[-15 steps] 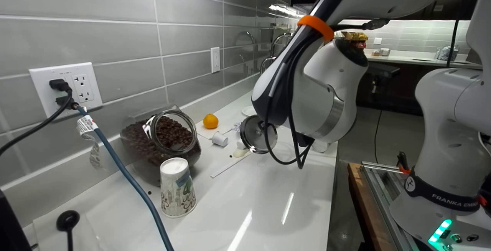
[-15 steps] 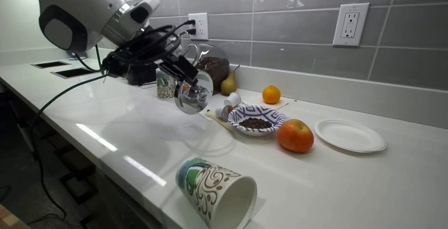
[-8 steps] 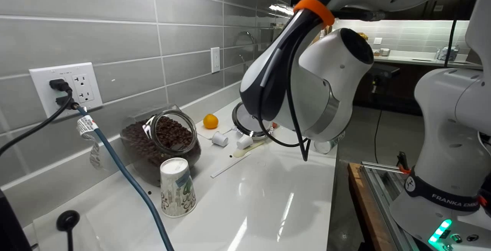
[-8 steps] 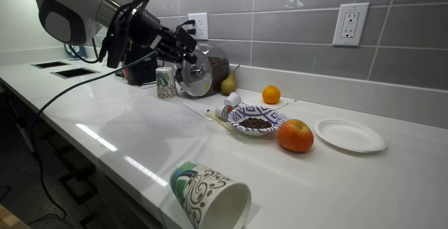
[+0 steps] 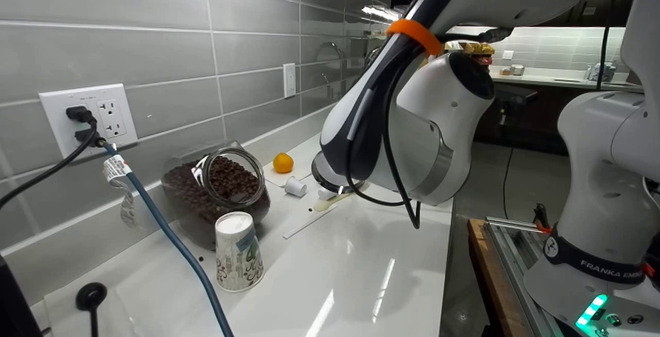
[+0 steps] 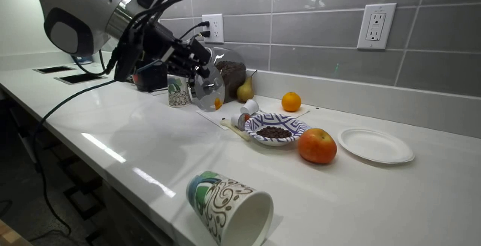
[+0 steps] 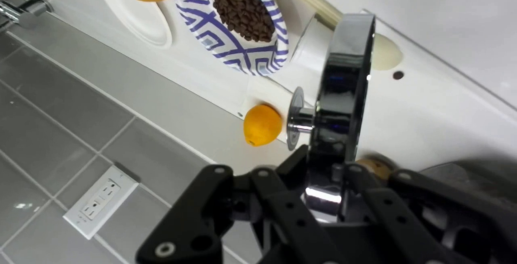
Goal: Place the silver lid upside down.
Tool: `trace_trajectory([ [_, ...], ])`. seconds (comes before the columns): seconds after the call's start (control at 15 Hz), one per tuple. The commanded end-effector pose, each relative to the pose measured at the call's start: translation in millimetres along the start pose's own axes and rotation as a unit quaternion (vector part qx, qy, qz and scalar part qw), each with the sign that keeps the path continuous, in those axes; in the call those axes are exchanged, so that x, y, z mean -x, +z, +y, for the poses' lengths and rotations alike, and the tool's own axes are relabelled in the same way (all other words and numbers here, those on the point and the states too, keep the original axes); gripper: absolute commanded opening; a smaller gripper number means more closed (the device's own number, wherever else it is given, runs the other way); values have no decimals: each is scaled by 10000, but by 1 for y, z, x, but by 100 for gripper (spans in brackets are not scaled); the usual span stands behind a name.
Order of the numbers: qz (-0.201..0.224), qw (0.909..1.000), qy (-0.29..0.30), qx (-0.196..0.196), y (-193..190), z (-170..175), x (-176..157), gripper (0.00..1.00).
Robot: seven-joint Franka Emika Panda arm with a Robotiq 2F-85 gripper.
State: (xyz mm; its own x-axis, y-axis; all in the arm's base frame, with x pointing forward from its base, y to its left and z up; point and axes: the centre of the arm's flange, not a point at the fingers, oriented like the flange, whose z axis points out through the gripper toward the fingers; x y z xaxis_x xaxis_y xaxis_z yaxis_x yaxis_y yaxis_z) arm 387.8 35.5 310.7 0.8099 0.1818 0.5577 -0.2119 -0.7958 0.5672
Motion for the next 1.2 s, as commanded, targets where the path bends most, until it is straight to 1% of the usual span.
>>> trace_trajectory([
  [0.0,24,9974,-709,-124,16,-26,-8,3],
  [0.27,277,9909,-1315,76,25,-41,-11,3],
  [0.4,431,9865,-1576,109,29,-46,-14,3],
  [0.47,528,9838,-1706,137,31,-50,-15,3],
  [0.8,1019,9645,-2416,320,40,-64,-24,3],
  [0.93,1114,9583,-2603,390,45,-68,-25,3],
  [1.13,1210,9520,-2777,434,50,-74,-25,3],
])
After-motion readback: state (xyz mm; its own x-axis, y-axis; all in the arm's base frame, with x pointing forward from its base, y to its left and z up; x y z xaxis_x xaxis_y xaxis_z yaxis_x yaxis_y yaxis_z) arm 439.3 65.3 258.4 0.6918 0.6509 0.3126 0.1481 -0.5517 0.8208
